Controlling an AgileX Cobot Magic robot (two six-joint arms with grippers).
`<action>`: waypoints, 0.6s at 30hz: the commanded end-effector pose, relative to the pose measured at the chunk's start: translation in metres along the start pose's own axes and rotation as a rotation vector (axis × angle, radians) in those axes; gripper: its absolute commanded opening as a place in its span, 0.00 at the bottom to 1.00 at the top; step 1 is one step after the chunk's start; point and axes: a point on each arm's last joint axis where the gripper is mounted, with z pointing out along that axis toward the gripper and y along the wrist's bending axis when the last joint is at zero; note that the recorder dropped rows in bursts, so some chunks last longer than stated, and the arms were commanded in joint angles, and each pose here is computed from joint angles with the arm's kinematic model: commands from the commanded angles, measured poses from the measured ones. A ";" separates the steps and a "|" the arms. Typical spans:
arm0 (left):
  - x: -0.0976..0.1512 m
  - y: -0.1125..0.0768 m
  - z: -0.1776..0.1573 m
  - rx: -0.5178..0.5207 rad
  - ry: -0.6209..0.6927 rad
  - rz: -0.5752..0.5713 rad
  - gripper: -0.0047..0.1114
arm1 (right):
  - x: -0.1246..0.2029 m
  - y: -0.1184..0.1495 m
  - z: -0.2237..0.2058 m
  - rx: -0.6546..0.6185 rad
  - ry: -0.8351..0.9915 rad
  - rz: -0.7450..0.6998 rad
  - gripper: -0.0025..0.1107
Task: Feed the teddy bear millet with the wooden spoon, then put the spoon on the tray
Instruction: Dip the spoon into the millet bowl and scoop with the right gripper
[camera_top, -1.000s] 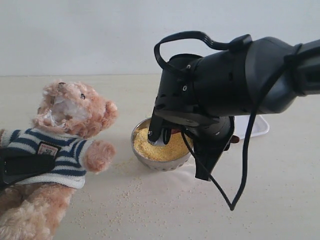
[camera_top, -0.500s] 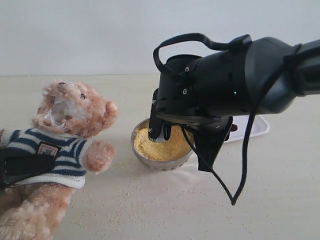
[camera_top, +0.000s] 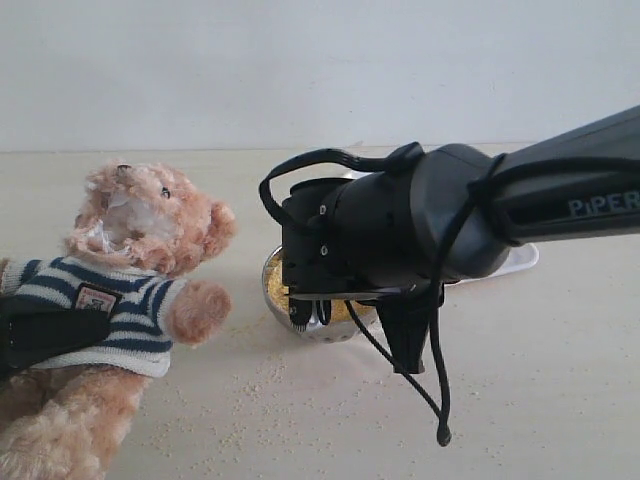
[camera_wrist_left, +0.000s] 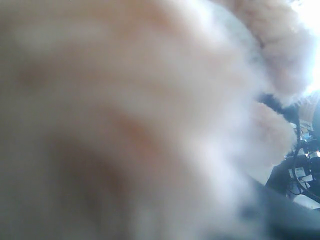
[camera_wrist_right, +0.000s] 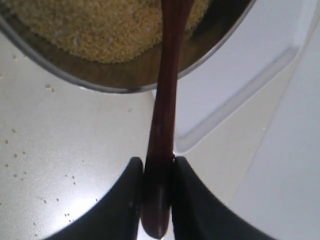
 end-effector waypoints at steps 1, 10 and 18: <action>-0.004 -0.003 -0.001 0.031 -0.024 0.009 0.08 | -0.001 0.000 -0.002 0.005 -0.007 -0.001 0.03; -0.004 -0.003 -0.001 0.031 -0.024 0.009 0.08 | 0.000 0.012 -0.005 -0.120 0.012 0.102 0.03; -0.004 -0.003 -0.001 0.031 -0.024 0.009 0.08 | 0.000 0.007 -0.014 -0.172 -0.055 0.184 0.03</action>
